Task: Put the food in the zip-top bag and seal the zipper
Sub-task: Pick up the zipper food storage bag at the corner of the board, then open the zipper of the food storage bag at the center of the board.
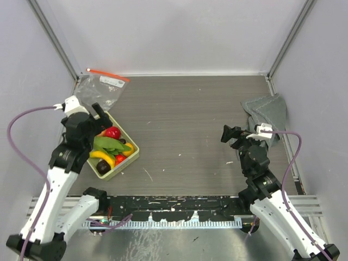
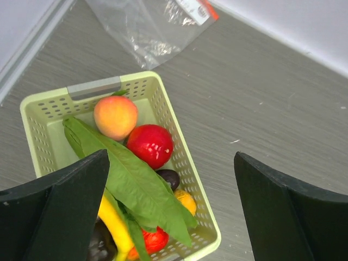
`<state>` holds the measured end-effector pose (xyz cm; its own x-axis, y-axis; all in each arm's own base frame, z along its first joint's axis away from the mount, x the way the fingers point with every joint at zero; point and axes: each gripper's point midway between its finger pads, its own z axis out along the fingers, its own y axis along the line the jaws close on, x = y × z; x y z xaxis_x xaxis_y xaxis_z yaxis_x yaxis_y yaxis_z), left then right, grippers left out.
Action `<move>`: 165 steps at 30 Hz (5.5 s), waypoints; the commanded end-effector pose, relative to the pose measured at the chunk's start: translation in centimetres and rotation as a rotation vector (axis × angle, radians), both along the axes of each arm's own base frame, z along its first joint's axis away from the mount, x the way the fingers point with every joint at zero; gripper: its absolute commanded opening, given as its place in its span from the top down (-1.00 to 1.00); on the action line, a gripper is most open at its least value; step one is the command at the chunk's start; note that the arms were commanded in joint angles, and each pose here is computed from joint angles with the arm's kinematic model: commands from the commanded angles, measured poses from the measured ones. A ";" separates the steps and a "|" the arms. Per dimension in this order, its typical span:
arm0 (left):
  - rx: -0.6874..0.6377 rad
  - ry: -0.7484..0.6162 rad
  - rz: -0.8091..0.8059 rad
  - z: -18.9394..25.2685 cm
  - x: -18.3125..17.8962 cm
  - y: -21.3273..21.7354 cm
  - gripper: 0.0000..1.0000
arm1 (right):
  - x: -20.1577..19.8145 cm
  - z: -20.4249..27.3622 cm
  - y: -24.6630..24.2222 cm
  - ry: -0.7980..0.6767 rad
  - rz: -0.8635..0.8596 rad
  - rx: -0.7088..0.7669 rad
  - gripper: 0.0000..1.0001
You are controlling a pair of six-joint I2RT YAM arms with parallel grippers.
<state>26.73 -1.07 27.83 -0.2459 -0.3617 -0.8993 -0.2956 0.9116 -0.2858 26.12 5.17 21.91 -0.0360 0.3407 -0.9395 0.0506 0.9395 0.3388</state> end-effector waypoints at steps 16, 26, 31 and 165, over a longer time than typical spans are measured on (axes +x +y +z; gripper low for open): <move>-0.003 0.137 0.310 -6.3 15.9 5.1 -0.96 | 0.0 0.6 1.4 -0.050 0.070 0.053 -1.00; -0.021 0.216 0.371 -9.5 22.2 8.7 -0.96 | 0.2 0.3 1.5 -0.046 0.073 0.050 -1.00; -0.043 0.288 0.374 -12.7 25.0 9.8 -0.96 | 0.3 0.0 1.6 -0.032 0.073 0.043 -1.00; -0.101 -0.319 -1.169 -4.3 2.2 -24.6 -0.02 | 2.7 3.2 15.7 0.063 0.988 0.205 0.99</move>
<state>27.44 -26.23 21.43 -0.3046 -0.0752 -0.9495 0.8202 0.4860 -0.3016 28.04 20.91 22.23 -0.5516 0.3041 -0.7767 -0.6408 0.4416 0.6280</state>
